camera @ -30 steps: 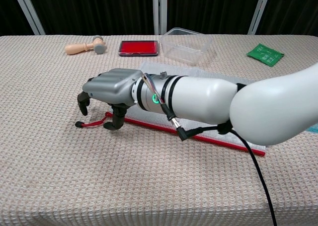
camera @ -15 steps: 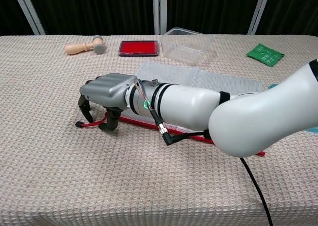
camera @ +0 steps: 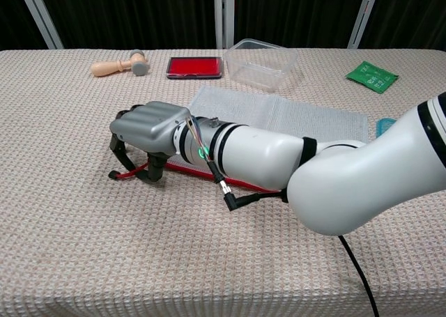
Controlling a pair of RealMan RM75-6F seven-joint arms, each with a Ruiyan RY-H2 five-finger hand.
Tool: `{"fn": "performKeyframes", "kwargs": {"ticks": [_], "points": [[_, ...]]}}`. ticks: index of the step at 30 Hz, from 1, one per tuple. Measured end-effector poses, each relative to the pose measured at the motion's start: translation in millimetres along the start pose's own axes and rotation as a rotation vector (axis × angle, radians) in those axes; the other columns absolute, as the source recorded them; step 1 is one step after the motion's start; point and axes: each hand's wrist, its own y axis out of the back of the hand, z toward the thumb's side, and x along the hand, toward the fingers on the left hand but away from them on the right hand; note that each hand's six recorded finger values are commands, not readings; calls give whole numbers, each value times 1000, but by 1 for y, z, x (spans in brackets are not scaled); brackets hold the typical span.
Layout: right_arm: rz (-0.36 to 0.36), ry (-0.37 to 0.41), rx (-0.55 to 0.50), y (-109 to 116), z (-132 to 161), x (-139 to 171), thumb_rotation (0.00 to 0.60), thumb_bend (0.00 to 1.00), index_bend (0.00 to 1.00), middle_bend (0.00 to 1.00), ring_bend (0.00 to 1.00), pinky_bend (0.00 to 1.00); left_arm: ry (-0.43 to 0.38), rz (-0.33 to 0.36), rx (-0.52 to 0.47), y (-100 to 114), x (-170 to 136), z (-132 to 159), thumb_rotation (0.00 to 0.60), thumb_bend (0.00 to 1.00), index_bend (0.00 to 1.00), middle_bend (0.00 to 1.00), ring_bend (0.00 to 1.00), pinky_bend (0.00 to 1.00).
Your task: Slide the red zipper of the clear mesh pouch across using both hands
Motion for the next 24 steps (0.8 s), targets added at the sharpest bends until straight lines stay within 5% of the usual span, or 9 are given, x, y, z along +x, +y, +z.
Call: {"fn": "performKeyframes", "kwargs": {"ticks": [12, 24], "points": [[-120, 43, 44, 20, 4, 14, 600, 480, 792, 315, 1, 0, -47, -19, -36, -2, 9, 8, 600, 210, 277, 165, 117, 135], [-285, 182, 72, 65, 11, 66, 600, 520, 920, 404, 87, 37, -247, -97, -261, -7, 63, 55, 600, 210, 277, 165, 117, 136]]}}
